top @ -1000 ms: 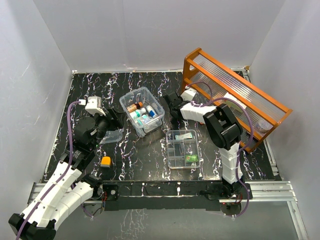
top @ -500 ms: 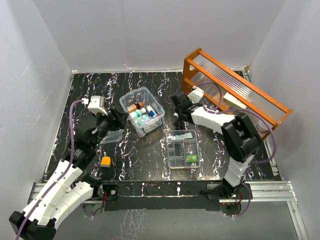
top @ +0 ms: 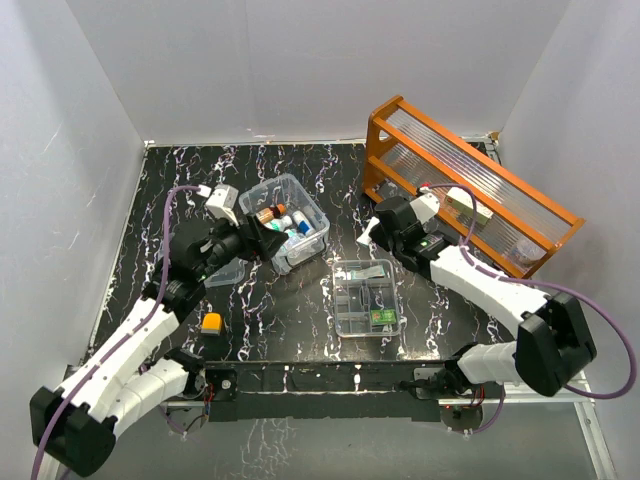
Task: Organize the medicine kit
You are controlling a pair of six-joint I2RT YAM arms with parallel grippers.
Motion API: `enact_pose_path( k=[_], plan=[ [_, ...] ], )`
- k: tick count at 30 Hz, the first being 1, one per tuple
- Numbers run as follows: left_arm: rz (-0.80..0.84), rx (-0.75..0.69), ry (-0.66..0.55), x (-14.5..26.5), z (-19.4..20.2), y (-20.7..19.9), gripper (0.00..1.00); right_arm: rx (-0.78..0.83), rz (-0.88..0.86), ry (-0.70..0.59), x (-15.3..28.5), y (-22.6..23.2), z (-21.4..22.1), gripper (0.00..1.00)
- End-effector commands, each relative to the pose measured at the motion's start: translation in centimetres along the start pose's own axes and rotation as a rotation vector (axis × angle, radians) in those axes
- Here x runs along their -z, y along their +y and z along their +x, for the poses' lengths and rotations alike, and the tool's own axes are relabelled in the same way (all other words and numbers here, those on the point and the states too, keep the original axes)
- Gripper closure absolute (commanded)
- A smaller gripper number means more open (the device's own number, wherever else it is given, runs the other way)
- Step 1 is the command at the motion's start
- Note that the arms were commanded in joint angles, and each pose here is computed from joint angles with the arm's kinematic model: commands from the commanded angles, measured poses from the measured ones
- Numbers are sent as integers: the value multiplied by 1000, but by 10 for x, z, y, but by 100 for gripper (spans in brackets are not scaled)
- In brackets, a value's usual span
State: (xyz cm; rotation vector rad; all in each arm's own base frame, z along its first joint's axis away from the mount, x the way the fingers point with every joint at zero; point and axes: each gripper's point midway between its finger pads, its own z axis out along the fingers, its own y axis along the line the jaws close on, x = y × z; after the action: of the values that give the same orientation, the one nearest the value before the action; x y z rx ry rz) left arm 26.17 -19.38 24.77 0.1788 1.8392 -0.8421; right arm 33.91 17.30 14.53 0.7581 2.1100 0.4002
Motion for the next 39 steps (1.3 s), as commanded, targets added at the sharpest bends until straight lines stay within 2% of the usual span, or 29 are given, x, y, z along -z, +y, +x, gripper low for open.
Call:
enact_pose_path(
  k=[1, 5, 7, 11, 20, 23, 27, 35, 36, 38, 39],
  plan=[
    [196, 144, 37, -17, 1, -42, 33, -121, -96, 11, 25, 18, -11, 100],
    [258, 192, 50, -43, 19, -83, 33, -241, -170, 40, 41, 27, -11, 100],
    [246, 207, 73, -62, 30, -91, 32, -298, -192, 53, 48, 32, -13, 100],
    [264, 254, 41, -87, 35, -105, 31, -392, -224, 78, 64, 34, -15, 100],
    [300, 315, 22, -121, 40, -117, 31, -423, -257, 94, 72, 32, -13, 100],
    [316, 329, 59, -127, 45, -123, 34, -420, -262, 88, 73, 33, -14, 100],
    [342, 340, 104, -128, 59, -127, 46, -413, -264, 91, 73, 33, -13, 100],
    [330, 318, 162, -127, 68, -126, 87, -390, -248, 114, 66, 28, -4, 100],
    [329, 307, 168, -126, 69, -125, 92, -382, -247, 108, 66, 28, -5, 97],
    [315, 269, 186, -125, 74, -122, 100, -359, -235, 88, 66, 24, -7, 77],
    [306, 244, 197, -124, 76, -119, 100, -342, -228, 76, 66, 22, -9, 67]
  ],
)
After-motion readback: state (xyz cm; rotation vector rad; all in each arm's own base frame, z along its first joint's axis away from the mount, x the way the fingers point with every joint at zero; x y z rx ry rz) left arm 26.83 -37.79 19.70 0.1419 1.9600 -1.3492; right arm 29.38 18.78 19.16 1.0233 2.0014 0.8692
